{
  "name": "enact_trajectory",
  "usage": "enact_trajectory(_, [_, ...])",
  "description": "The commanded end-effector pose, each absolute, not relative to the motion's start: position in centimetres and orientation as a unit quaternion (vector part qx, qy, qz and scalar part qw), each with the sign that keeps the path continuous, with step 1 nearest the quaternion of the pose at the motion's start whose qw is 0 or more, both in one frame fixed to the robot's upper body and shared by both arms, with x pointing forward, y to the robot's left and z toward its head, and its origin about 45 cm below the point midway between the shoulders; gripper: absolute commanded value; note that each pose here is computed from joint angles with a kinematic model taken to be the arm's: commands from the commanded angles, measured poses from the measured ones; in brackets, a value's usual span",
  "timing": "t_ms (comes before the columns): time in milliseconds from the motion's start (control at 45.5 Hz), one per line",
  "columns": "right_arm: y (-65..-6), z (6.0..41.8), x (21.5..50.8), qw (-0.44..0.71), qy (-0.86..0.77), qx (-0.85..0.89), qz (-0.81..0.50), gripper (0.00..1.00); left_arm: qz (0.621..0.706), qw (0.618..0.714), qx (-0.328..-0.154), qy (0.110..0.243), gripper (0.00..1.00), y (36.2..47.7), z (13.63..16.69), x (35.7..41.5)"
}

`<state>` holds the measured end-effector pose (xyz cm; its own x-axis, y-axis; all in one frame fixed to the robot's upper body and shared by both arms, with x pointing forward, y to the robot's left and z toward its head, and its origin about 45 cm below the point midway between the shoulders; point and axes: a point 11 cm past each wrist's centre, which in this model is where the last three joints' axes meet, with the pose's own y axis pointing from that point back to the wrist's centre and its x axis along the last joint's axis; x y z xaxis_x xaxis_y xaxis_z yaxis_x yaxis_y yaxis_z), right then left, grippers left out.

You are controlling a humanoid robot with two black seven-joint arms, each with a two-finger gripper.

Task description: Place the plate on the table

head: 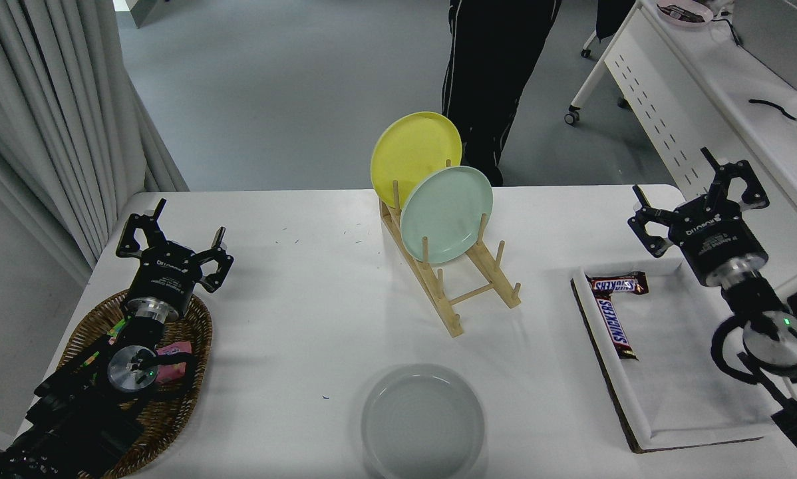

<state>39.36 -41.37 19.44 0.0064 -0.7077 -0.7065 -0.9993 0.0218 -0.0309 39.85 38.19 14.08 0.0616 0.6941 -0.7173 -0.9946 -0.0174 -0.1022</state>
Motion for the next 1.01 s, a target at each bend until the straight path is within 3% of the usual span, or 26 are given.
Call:
enact_trajectory(0, [-44.0, 16.3, 37.6, 0.31, 0.673, -0.619, 0.261, 0.99, 0.6413, 0.6582, -0.312, 0.241, 1.0, 38.2, 14.08, 39.84])
enact_trajectory(374, [-42.8, 13.3, 37.1, 0.255, 0.679, -0.628, 0.282, 0.99, 0.6411, 0.6584, -0.312, 0.241, 1.0, 38.2, 14.07, 39.85])
enact_trajectory(703, [-37.7, 12.4, 40.0, 0.259, 0.66, -0.636, 0.307, 0.99, 0.6413, 0.6582, -0.312, 0.241, 1.0, 38.2, 14.08, 39.84])
enact_trajectory(989, [-37.2, 11.5, 39.9, 0.254, 0.664, -0.629, 0.315, 0.99, 0.6413, 0.6582, -0.312, 0.241, 1.0, 38.2, 14.08, 39.84])
